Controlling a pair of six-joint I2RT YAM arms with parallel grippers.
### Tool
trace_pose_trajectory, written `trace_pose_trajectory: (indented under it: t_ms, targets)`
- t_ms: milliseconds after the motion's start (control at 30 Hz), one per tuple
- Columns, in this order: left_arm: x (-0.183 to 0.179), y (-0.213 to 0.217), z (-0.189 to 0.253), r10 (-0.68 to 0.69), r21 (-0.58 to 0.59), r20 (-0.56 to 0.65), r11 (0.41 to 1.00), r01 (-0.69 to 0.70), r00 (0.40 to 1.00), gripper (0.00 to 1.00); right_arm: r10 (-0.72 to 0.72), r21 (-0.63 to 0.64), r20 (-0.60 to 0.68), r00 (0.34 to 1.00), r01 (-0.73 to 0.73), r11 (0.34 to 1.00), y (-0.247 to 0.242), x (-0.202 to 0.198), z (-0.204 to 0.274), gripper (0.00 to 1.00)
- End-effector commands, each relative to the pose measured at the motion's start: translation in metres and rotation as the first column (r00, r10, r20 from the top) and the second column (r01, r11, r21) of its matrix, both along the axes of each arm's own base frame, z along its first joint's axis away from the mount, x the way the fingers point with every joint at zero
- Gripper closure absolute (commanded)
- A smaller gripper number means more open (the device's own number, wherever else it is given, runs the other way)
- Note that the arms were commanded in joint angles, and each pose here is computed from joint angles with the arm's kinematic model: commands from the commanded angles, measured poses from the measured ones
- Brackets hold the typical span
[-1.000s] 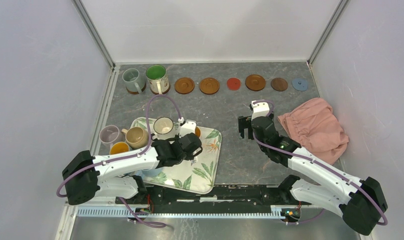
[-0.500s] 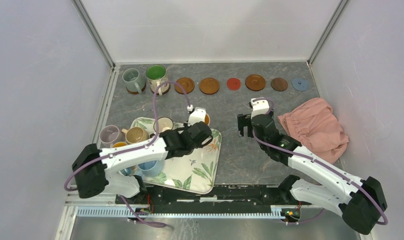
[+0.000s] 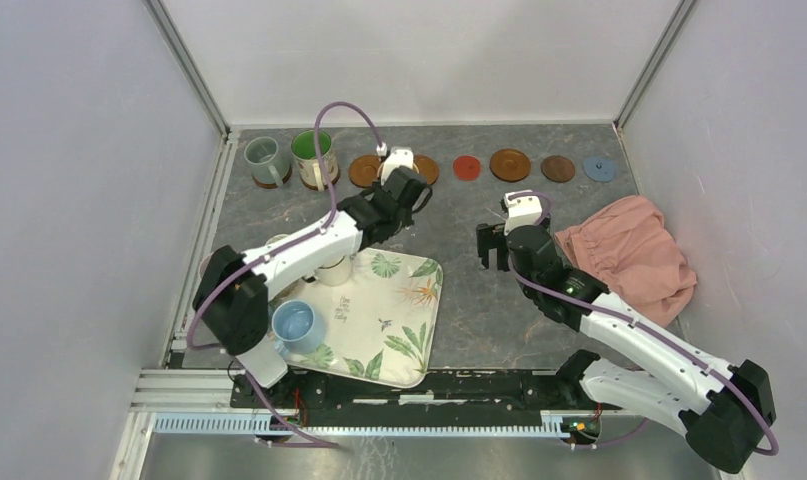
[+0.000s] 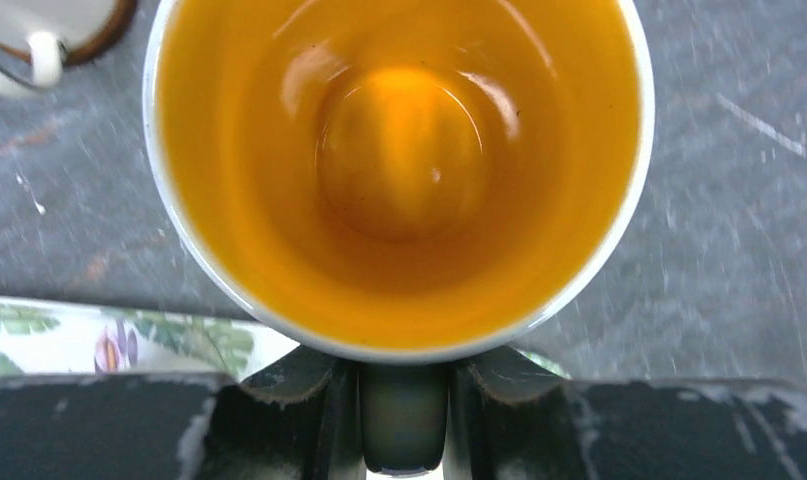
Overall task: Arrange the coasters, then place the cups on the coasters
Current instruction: Pick up the cup from the tray, then place the cup on the coaster.
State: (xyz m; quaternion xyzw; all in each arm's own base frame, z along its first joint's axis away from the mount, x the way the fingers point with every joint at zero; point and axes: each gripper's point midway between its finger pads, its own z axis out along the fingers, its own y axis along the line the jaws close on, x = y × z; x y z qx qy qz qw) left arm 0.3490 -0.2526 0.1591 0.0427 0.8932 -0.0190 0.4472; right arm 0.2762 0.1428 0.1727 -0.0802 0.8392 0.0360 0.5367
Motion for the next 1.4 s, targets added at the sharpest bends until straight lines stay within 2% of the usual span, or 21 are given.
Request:
trace_pose_trajectory:
  t_ms: [0,233,533,900,1367]
  targets:
    - [0.072,0.000,0.068,0.069,-0.090,0.207,0.995,-0.051,0.976,0.98,-0.014,0.028,0.062,0.998,0.013,1.000,-0.002,0.003,0.027,0.02]
    - [0.134,0.033,0.058,0.158,-0.087,0.206,0.986,-0.143,0.966,0.98,-0.018,0.036,0.073,0.997,0.016,0.999,-0.007,-0.001,0.034,0.02]
    - [0.190,0.059,0.028,0.211,-0.052,0.180,0.977,-0.205,0.961,0.98,-0.027,0.050,0.074,0.997,0.023,0.999,-0.012,-0.006,0.036,0.02]
    - [0.212,0.077,-0.007,0.217,-0.039,0.121,0.976,-0.214,0.969,0.98,-0.047,0.051,0.084,0.995,0.042,0.998,-0.019,-0.009,0.042,0.02]
    - [0.221,0.073,-0.016,0.173,-0.066,0.108,0.984,-0.167,0.979,0.98,-0.047,0.054,0.078,0.996,0.043,0.998,-0.019,-0.010,0.042,0.02]
